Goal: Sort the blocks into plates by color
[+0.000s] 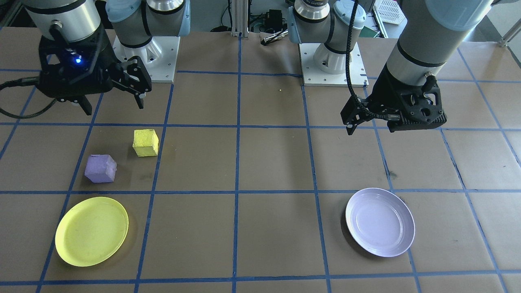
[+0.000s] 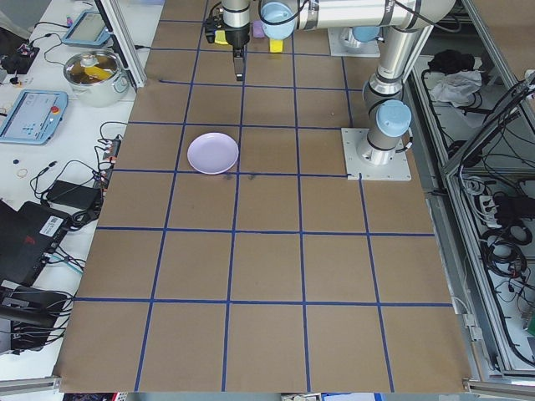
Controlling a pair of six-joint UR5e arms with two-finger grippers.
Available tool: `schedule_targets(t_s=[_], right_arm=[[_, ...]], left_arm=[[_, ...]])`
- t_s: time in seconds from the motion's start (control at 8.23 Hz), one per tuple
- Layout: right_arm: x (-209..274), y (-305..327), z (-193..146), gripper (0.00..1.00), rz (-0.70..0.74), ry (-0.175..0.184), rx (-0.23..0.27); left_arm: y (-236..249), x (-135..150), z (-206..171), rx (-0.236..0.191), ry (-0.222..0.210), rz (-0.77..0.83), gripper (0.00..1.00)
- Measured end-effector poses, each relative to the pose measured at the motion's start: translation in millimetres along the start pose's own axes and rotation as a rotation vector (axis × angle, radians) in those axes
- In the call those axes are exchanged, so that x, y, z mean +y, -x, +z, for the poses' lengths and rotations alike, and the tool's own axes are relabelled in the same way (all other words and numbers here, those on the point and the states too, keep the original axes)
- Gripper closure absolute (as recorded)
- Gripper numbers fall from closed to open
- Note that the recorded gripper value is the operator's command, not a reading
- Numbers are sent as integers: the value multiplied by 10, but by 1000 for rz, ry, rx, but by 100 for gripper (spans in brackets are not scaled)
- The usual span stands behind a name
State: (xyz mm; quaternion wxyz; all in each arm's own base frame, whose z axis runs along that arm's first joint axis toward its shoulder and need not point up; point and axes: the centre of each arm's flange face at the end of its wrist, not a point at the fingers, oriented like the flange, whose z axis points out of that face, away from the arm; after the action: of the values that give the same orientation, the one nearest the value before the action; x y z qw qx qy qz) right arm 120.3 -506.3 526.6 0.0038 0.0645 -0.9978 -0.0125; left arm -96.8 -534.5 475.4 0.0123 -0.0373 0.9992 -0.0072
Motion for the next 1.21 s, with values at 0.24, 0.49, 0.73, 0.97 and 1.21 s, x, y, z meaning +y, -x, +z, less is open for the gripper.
schedule_targets(t_s=[0.24, 0.49, 0.73, 0.97, 1.21], right_arm=[[107, -71, 89, 0, 18, 14, -6], [128, -91, 208, 0, 21, 14, -8], [210, -77, 713, 0, 19, 46, -12], [455, -39, 1604, 0, 1, 100, -8], [750, 1, 2470, 1, -20, 95, 14]], left_arm=[[0, 0, 2, 0, 0, 0, 0], [2, -1, 2, -1, -1, 1, 0], [7, -3, 2, -1, -1, 1, 0], [9, -3, 3, -1, 0, 3, 0], [9, -2, 3, -1, 1, 5, 0]])
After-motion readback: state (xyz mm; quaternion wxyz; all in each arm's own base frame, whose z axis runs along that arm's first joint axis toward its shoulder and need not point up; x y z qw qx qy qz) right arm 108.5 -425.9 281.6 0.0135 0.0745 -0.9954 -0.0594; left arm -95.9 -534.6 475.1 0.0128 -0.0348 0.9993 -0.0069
